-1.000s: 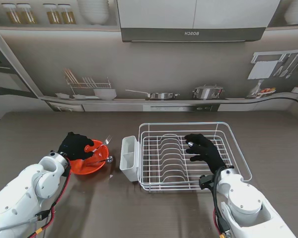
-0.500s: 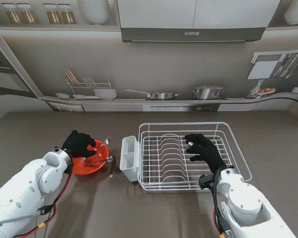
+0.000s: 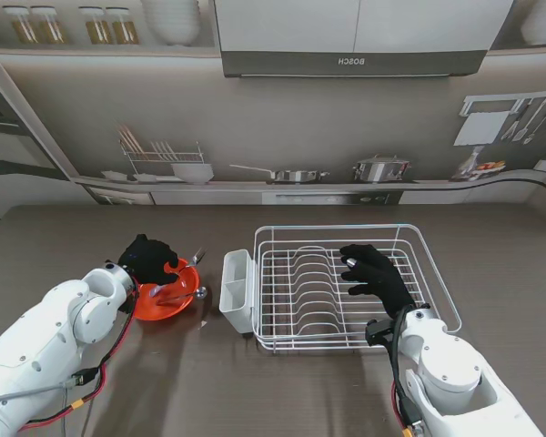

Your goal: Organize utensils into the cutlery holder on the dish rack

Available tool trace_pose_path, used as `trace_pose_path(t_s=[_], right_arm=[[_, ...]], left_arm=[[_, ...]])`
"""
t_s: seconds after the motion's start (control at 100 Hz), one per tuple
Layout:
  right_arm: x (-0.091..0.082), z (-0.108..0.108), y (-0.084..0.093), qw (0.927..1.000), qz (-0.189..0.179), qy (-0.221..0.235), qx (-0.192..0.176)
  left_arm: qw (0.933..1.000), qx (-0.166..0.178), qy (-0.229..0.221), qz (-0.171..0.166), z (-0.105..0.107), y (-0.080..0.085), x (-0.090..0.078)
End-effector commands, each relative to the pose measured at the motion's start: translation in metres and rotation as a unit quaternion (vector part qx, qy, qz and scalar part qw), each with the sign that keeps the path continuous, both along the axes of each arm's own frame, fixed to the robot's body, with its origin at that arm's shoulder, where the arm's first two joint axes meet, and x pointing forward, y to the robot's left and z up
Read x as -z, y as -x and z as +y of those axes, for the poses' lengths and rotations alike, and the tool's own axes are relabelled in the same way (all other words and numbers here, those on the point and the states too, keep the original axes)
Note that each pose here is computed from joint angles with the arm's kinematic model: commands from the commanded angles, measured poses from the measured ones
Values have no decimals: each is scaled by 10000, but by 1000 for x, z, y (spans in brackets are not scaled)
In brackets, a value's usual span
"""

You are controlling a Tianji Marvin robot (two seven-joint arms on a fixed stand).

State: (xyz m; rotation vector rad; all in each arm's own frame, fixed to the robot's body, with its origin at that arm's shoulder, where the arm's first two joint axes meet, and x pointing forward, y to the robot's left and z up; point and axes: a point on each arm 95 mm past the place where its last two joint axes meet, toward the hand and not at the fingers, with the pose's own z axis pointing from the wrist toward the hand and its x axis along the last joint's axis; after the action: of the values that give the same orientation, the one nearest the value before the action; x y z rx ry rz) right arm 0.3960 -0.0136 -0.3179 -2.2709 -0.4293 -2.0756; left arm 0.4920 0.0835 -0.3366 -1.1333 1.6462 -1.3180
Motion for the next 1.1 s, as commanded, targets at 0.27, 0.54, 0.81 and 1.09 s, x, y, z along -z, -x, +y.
trace_pose_path(t_s=[0.27, 0.54, 0.81, 1.09], right_arm=[[0, 3, 2, 10000, 17, -81, -53], [0, 3, 1, 9999, 16, -100, -37], [0, 3, 2, 9999, 21, -116, -42], [0, 3, 2, 9999, 27, -124, -37]], left_arm=[[9998, 71, -176, 44, -4, -2, -2], [9996, 63, -277, 79, -5, -3, 0], [9993, 35, -348, 90, -5, -1, 1], [9992, 5, -375, 133, -6, -1, 5]])
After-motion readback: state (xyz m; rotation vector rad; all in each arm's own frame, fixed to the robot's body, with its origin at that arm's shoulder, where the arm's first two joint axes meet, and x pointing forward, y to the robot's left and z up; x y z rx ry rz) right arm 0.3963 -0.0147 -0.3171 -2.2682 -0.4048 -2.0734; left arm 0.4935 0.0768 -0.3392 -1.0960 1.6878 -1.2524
